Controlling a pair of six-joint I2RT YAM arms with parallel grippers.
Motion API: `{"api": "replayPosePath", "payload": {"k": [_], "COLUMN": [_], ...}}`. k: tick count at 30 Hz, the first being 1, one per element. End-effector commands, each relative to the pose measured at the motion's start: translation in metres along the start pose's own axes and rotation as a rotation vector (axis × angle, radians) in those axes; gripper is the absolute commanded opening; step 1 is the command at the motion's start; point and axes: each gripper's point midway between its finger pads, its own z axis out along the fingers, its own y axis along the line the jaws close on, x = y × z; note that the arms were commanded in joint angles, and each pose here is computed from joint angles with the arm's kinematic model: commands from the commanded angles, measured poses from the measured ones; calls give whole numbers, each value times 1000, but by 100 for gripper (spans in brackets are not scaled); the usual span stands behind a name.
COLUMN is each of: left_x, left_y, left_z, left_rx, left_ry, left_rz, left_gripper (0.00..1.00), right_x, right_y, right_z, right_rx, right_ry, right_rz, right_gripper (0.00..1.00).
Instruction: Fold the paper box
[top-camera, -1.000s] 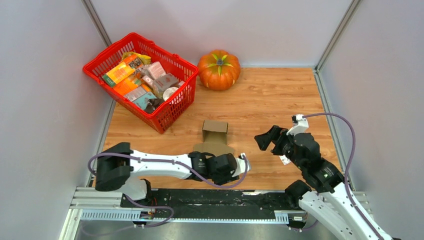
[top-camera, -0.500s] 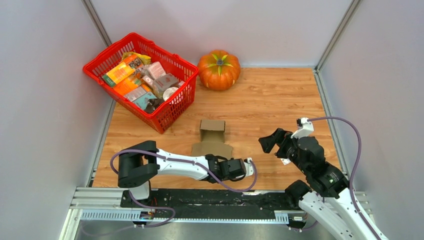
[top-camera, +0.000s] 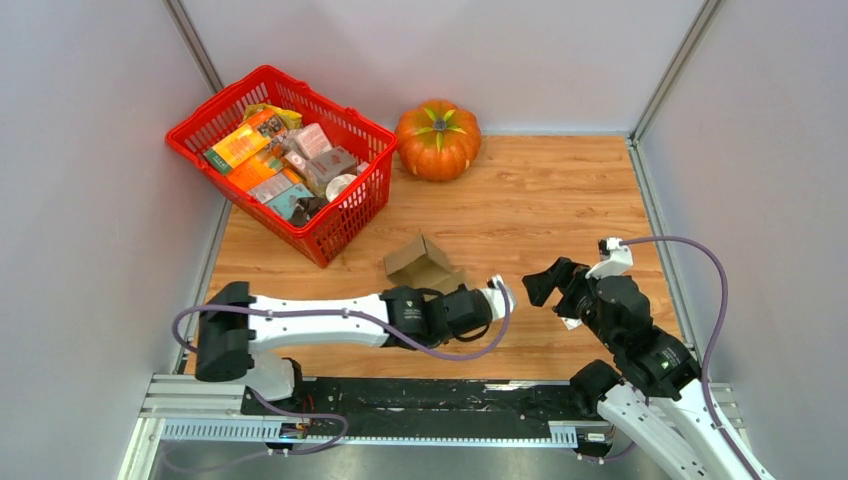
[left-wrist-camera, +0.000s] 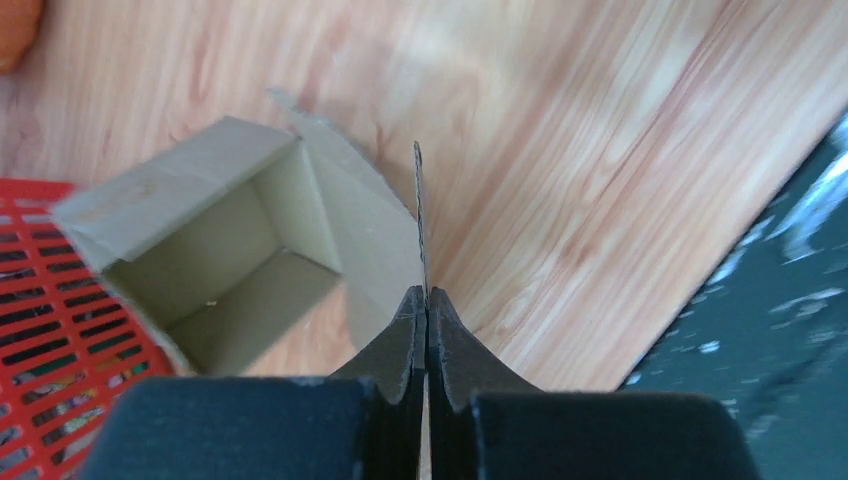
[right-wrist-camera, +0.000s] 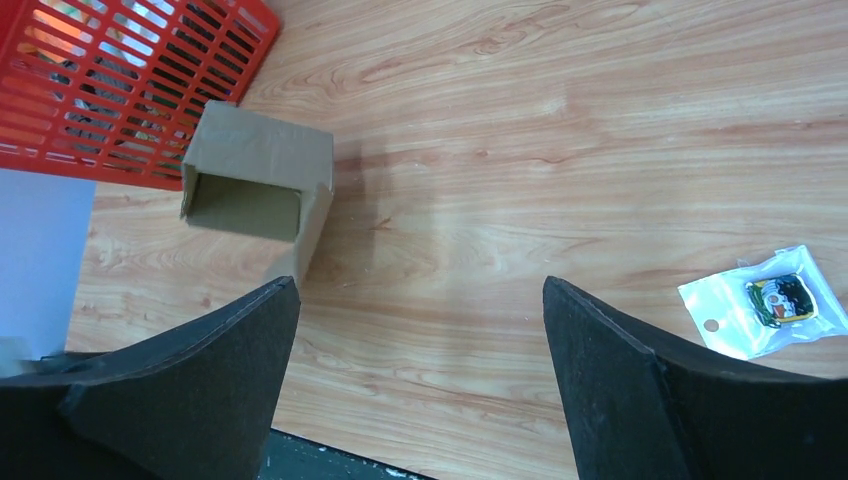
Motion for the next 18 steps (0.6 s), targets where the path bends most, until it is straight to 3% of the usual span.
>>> {"api": "replayPosePath", "payload": {"k": [1,5,8,10,14,18], "left_x": [-57,-70,-64,-59,-73,-59], "left_y": [30,45,67,83,98,123], "left_z": [-56,-69,-68,-65,-68,-72], "left_rx": [70,193,190,191,306,227], "left_ry": [-169,-169,-136,-136,-203,-221], "left_rz": [-312,-687,-974,-1111,-1404,-1627], "left_gripper": [0,0,0,0,0,0], "right_x": [-17,-20,-11,9,40,53], "right_y": [0,10,41,56,67,88], "right_z": [-7,-9,-6,-4,7,5], "right_rx": [23,-26,-199,-295,-346,-406], "right_ry": [-57,-58,4,109,272,297], "right_rz": [29,10,-69,-114,-195,-281], "right_gripper": [95,94,95,100,100,100]}}
